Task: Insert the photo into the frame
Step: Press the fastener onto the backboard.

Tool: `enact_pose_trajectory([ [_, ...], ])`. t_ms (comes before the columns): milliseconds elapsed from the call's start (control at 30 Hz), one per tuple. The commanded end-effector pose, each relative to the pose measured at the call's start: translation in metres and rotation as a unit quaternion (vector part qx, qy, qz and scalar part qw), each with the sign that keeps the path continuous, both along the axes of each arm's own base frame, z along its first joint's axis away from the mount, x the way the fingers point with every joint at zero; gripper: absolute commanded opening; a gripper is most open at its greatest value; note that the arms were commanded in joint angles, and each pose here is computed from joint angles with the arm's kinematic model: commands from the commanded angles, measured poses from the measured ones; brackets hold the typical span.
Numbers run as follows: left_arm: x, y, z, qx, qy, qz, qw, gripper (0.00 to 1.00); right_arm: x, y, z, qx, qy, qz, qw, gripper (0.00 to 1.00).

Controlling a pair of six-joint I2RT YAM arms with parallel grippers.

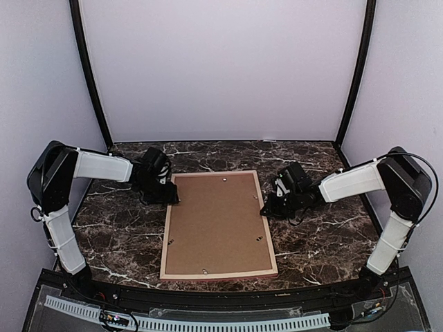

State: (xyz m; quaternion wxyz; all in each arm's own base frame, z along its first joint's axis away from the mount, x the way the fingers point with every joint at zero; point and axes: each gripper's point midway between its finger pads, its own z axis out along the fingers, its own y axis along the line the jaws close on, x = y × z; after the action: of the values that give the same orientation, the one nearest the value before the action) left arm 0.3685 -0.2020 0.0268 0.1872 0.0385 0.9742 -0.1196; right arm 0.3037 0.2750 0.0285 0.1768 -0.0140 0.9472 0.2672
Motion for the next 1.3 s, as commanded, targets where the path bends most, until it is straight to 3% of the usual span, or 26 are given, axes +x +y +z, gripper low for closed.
enact_pose_trajectory([
  [0, -0.017, 0.000, -0.011, 0.011, 0.034, -0.011, 0.999, 0.62, -0.016, -0.001, -0.023, -0.007, 0.034, 0.007, 0.999, 0.16],
  [700, 0.018, -0.006, -0.019, 0.018, 0.015, 0.001, 1.000, 0.55, -0.017, -0.002, -0.024, -0.010, 0.036, 0.008, 0.999, 0.16],
  [1067, 0.021, -0.003, -0.022, 0.015, 0.012, 0.015, 1.000, 0.37, -0.018, -0.002, -0.025, -0.010, 0.038, 0.008, 0.999, 0.16],
  [1267, 0.026, -0.003, -0.023, 0.014, 0.008, 0.020, 1.000, 0.45, -0.018, -0.002, -0.026, -0.012, 0.038, 0.011, 0.999, 0.16],
])
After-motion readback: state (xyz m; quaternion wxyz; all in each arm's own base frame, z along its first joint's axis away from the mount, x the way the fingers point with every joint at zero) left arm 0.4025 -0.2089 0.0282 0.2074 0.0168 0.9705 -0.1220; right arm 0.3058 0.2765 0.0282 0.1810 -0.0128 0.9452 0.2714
